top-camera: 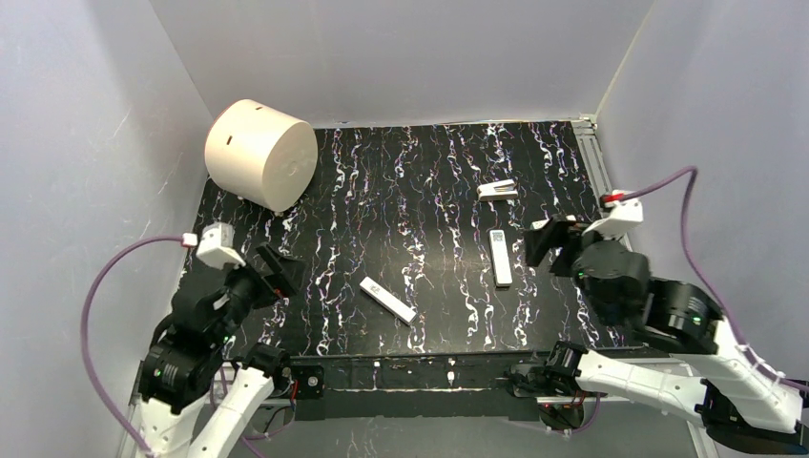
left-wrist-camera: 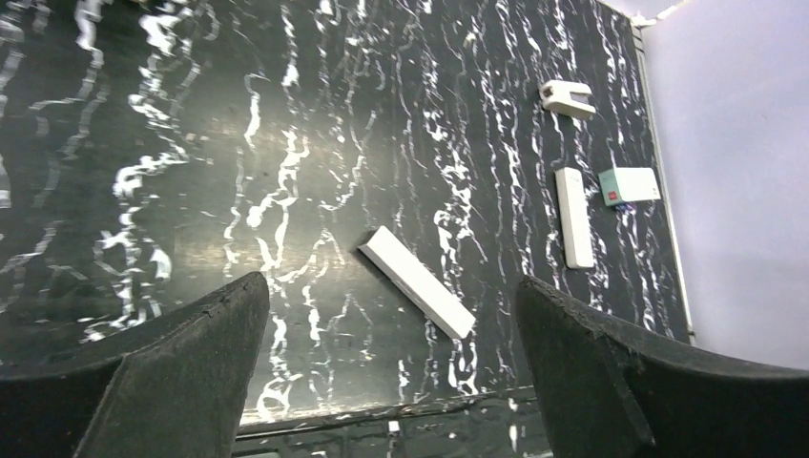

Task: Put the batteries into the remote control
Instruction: Reset both arms

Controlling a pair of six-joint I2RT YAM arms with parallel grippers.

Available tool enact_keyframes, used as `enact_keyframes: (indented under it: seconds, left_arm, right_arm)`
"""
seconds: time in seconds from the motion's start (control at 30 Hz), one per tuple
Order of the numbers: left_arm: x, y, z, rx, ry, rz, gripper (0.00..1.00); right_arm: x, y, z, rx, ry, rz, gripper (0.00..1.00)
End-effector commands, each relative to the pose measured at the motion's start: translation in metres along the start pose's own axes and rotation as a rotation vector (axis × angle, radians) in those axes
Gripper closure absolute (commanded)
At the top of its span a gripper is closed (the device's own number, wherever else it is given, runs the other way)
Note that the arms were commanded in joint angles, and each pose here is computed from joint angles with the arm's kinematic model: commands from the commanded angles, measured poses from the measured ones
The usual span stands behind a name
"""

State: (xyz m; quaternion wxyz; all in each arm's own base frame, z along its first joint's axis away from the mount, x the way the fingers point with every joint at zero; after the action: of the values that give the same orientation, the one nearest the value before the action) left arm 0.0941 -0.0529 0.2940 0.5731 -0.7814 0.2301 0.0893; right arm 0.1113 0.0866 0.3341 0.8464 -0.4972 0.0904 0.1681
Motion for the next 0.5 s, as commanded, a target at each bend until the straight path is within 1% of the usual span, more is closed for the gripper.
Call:
enact_keyframes:
  seconds: [0.0, 0.03, 0.27, 0.37, 0.47]
  left_arm:
    - [-0.032, -0.001, 0.023, 0.099, -0.152, -0.051, 0.02]
    - [-0.039, -0.003, 0.026, 0.106, -0.168, -0.077, 0.02]
    - [-0.093, -0.024, 0.031, 0.152, -0.185, -0.258, 0.02]
    - [-0.109, -0.028, 0.033, 0.161, -0.196, -0.293, 0.02]
    - [-0.115, -0.029, 0.032, 0.165, -0.184, -0.303, 0.01]
  right_arm:
    - [-0.021, -0.044, -0.018, -0.190, 0.045, -0.121, 0.03]
    - [-0.025, -0.051, -0.017, -0.201, 0.031, -0.134, 0.02]
    - [-0.045, -0.090, -0.015, -0.222, 0.004, -0.221, 0.01]
    - [-0.051, -0.101, -0.016, -0.215, -0.003, -0.250, 0.01]
    - [-0.056, -0.108, -0.018, -0.198, -0.001, -0.275, 0.01]
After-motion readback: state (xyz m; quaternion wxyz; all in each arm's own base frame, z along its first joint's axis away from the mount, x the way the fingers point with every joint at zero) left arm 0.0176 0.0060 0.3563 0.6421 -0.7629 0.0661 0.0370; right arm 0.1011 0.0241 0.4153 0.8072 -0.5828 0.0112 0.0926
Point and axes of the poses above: each gripper's point midway between its finger pads, its own x axis out along the fingers, its own z axis along the line the jaws close on, y = z × x, the point moved 7 cm from there along -x, back along the fingers, and after that the axes turned 13 degrees about x, right-handed, at the moved point
